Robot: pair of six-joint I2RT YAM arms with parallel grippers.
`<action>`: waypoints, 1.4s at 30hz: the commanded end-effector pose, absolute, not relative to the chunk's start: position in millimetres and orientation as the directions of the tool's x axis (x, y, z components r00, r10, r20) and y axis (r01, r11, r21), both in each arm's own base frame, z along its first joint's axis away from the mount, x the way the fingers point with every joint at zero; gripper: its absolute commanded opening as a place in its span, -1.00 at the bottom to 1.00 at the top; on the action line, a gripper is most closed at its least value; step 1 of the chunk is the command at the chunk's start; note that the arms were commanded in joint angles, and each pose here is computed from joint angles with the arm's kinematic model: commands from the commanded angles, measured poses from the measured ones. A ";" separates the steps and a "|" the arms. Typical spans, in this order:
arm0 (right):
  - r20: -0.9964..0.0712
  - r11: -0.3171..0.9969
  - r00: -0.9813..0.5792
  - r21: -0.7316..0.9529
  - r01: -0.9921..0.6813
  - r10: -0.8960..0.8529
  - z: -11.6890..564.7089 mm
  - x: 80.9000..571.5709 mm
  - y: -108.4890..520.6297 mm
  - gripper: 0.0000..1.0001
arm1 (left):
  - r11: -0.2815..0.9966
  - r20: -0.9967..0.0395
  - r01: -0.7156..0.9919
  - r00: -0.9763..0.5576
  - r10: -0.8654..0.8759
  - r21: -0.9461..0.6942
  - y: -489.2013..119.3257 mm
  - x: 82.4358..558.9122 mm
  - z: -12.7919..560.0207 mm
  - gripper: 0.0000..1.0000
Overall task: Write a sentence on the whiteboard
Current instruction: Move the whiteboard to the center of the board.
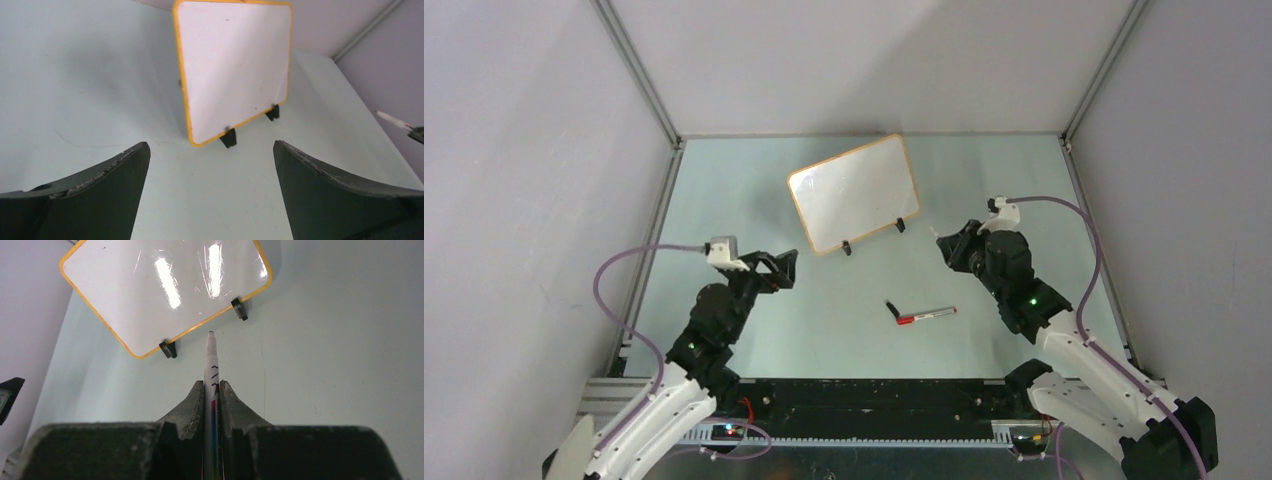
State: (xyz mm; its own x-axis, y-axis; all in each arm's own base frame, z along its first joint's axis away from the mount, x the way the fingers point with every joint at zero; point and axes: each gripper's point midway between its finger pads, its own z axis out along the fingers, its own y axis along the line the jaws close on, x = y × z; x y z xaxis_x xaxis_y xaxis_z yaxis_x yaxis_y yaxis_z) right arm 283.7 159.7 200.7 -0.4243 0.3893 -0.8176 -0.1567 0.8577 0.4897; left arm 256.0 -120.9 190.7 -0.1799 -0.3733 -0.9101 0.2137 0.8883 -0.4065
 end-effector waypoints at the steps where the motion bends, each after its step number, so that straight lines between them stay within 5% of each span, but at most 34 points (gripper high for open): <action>1: -0.864 0.862 -0.333 0.460 -0.213 0.378 217.7 289.7 159.1 -1.00 | 0.902 -0.910 0.151 0.029 -0.413 -0.404 -91.7 263.3 196.4 0.99; 6: -0.872 0.854 -0.315 0.457 -0.250 0.375 204.0 285.2 163.3 -1.00 | 0.914 -0.913 0.110 0.085 -0.399 -0.389 -69.7 277.0 212.6 0.99; 12: -0.860 0.854 -0.345 0.465 -0.233 0.375 192.9 288.1 167.2 -1.00 | 0.838 -0.872 0.240 -0.139 -0.470 -0.490 -84.5 315.9 211.4 0.99; 24: -0.863 0.858 -0.379 0.445 -0.256 0.334 173.1 294.1 179.7 -1.00 | 0.842 -0.871 0.232 -0.194 -0.451 -0.487 -62.7 353.1 203.3 0.99; 31: -0.861 0.864 -0.383 0.442 -0.241 0.334 170.2 294.3 177.4 -1.00 | 0.807 -0.789 0.007 -0.218 -0.575 -0.590 -39.1 361.5 162.5 0.99; 35: -0.864 0.872 -0.388 0.430 -0.235 0.321 166.9 292.1 175.3 -1.00 | 0.788 -0.801 0.145 -0.076 -0.594 -0.599 -45.4 357.1 184.9 0.99; 42: -0.865 0.867 -0.391 0.429 -0.253 0.314 166.2 290.3 177.7 -1.00 | 0.718 -0.808 0.377 -0.194 -0.557 -0.585 -87.9 361.7 196.7 0.99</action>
